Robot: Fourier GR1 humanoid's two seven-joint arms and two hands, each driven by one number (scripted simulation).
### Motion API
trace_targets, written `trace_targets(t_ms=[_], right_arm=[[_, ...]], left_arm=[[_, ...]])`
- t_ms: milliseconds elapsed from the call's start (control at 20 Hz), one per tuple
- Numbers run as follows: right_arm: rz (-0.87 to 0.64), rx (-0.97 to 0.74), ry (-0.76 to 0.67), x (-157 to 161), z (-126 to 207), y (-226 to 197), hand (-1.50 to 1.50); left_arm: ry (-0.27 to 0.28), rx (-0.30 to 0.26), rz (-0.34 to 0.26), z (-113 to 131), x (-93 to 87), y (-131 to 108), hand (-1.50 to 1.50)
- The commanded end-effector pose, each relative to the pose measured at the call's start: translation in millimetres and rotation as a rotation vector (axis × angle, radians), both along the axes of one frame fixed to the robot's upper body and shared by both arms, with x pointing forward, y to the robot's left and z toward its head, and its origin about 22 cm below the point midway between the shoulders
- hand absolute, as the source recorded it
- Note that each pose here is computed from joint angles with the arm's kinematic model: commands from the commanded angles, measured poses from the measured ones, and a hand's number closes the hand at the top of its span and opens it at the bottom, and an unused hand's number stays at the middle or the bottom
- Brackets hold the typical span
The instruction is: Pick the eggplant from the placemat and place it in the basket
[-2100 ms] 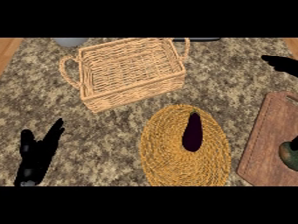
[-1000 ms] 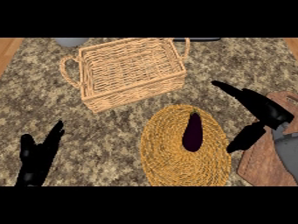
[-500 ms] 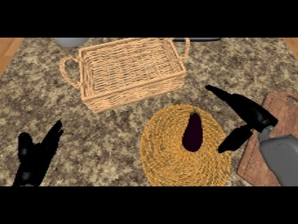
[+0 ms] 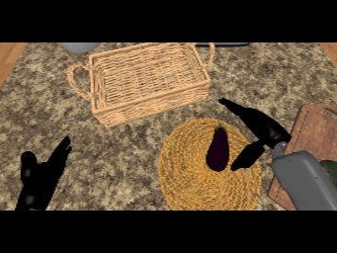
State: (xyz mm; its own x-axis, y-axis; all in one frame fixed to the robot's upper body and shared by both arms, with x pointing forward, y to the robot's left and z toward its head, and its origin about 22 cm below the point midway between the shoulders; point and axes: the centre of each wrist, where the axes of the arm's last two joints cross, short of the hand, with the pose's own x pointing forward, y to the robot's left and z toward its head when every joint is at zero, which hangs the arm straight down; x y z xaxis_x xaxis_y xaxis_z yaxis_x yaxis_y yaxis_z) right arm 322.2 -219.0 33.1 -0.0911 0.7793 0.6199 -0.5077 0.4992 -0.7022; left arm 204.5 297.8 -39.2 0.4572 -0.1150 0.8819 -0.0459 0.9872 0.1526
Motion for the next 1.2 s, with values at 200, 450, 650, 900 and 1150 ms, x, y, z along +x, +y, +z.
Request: trace_targets(t_ms=[200,450,650,900,1150], right_arm=[[0.028,-0.092,0.086,-9,-15,5,-1.50],[0.036,-0.059,0.080,1,-31,12,-1.50],[0.028,-0.032,0.046,-9,-37,18,-1.50],[0.021,-0.060,0.058,-4,-48,37,-1.50],[0.090,-0.117,-0.012,1,-42,9,1.50]], left_arm=[[0.095,-0.005,0.011,-13,-6.5,1,0.00],[0.089,-0.023,0.016,-16,2.6,-6,0.00],[0.082,-0.010,0.015,-20,-10.7,-14,0.00],[0.090,-0.015,0.010,-13,-4.3,8,0.00],[0.088,-0.016,0.016,-20,-4.3,-10,0.00]])
